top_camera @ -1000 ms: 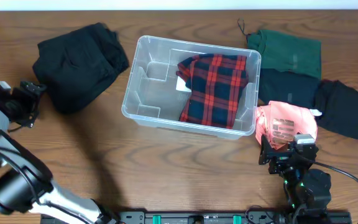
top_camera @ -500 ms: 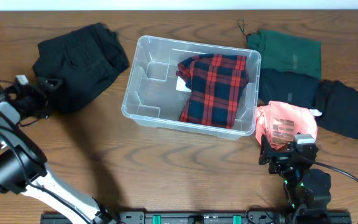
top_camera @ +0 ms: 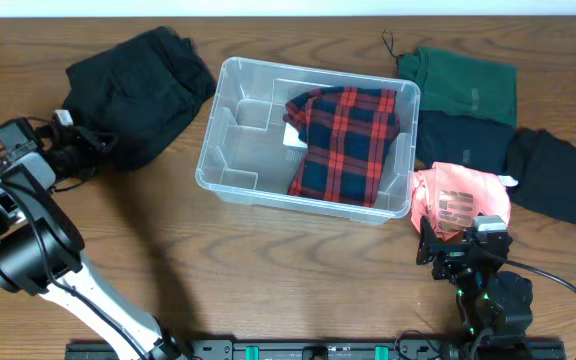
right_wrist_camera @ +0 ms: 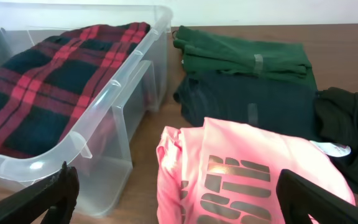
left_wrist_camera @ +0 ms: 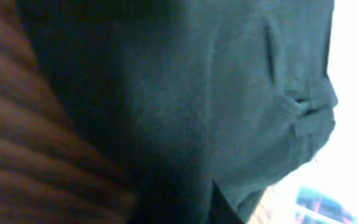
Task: Pack container
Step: 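Move the left gripper to the black garment and grasp it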
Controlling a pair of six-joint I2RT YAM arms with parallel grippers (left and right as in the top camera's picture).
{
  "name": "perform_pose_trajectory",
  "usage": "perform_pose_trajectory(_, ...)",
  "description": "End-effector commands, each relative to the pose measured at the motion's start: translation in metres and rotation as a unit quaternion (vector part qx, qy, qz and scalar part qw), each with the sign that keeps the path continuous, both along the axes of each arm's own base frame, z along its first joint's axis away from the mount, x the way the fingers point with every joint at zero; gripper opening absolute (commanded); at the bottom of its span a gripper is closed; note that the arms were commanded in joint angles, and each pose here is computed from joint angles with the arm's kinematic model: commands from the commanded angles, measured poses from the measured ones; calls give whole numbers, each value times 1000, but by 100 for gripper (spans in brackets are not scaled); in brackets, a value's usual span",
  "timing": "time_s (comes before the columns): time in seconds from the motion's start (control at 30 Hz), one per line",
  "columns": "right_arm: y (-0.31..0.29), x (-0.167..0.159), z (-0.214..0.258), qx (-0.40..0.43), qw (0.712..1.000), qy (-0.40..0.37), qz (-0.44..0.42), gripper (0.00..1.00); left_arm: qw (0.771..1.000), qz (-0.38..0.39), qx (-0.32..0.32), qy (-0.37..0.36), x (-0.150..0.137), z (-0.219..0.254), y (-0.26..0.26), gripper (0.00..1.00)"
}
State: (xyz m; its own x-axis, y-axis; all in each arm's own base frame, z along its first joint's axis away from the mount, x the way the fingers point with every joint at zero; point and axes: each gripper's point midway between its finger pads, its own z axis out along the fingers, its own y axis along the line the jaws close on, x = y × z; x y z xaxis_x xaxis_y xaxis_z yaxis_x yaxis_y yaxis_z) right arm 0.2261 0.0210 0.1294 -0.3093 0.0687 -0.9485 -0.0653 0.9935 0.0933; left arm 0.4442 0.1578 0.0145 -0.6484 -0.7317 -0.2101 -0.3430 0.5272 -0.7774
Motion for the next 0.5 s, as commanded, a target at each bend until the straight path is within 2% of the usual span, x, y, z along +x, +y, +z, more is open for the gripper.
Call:
perform_pose_trajectory(0.0, 0, 0, 0, 3, 1000, -2, -1, 99, 995, -41, -70, -58, -2, 20, -17, 6)
perform_pose_trajectory(0.13, 0, 0, 0, 3, 1000, -2, -1, 99, 981, -83, -112, -136, -4, 76, -28, 6)
perform_pose_trajectory(0.23, 0, 0, 0, 3, 1000, -2, -1, 99, 967, -117, -117, -193, -9, 128, -37, 6)
perform_pose_trajectory(0.47, 0, 0, 0, 3, 1000, -2, -1, 99, 943, -155, -48, -289, -33, 255, -66, 6)
